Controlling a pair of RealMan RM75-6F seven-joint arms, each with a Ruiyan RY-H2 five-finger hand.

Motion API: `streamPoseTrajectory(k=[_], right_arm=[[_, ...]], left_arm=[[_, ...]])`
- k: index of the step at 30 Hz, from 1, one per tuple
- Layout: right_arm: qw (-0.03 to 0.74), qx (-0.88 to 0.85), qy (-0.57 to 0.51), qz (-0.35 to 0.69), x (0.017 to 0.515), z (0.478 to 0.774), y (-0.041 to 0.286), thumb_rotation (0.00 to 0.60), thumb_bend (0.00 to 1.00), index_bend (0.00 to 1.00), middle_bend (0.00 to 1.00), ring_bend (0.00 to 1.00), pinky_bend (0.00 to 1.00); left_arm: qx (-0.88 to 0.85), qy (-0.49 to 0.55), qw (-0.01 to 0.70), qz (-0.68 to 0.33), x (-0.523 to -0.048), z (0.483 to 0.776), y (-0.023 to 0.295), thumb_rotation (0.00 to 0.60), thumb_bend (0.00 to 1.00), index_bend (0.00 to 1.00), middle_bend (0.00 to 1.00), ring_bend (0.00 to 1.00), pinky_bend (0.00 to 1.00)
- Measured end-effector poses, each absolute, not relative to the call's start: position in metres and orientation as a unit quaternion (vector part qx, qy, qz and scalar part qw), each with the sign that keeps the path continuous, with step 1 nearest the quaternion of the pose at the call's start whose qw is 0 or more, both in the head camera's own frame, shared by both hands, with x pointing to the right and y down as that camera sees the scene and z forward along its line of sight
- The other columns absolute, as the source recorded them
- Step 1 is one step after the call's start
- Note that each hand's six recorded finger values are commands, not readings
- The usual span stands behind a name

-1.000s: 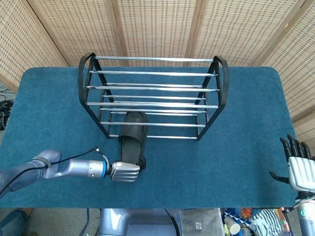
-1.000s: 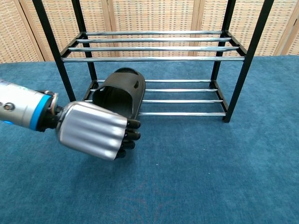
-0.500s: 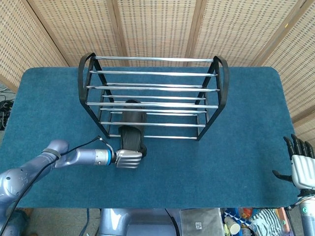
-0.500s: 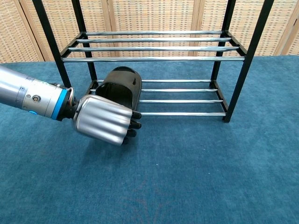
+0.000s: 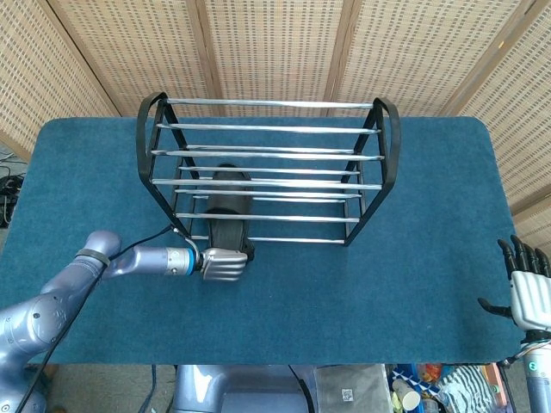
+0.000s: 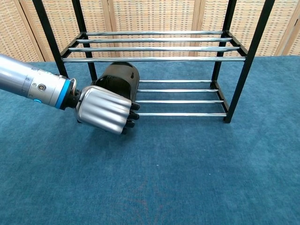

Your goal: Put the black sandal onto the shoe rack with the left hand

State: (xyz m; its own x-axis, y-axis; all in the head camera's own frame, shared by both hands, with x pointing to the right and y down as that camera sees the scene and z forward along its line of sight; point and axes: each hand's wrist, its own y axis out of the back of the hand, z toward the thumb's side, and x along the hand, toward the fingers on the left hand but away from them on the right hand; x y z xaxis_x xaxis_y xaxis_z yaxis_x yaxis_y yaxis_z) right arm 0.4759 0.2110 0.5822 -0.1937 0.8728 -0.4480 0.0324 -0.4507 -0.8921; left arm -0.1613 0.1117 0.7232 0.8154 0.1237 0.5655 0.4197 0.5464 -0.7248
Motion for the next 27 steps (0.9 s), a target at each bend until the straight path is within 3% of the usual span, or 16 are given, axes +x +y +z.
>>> streamPoseTrajectory(k=[6,11,16,21,27], right_arm=[[0.322,-0.549,-0.410,0.654,0.474,0.584,0.211,0.600,0.00,0.00,0.00,0.00,0.00],[0.321,-0.549,-0.412,0.653,0.474,0.583,0.211,0.600,0.00,0.00,0.00,0.00,0.00],[0.320,-0.549,-0.414,0.652,0.475,0.582,0.211,0.600,0.00,0.00,0.00,0.00,0.00],[0.319,-0.551,-0.415,0.650,0.475,0.581,0.211,0.600,0.00,0.00,0.00,0.00,0.00],[0.318,-0.553,-0.416,0.648,0.473,0.579,0.212,0.600,0.00,0.00,0.00,0.00,0.00]], left_arm=[[-0.475,-0.284,0.829,-0.085,-0.159,0.726,0.115,0.600,0.14,0.70,0.57,0.50,0.46],[-0.470,-0.290,0.829,-0.085,-0.160,0.729,0.116,0.600,0.14,0.46,0.26,0.24,0.32],[-0.466,-0.291,0.831,-0.090,-0.160,0.730,0.116,0.600,0.14,0.22,0.02,0.02,0.14],[-0.465,-0.290,0.832,-0.087,-0.162,0.726,0.117,0.600,0.14,0.14,0.00,0.00,0.01],[-0.468,-0.287,0.831,-0.086,-0.166,0.720,0.118,0.600,0.14,0.08,0.00,0.00,0.00]])
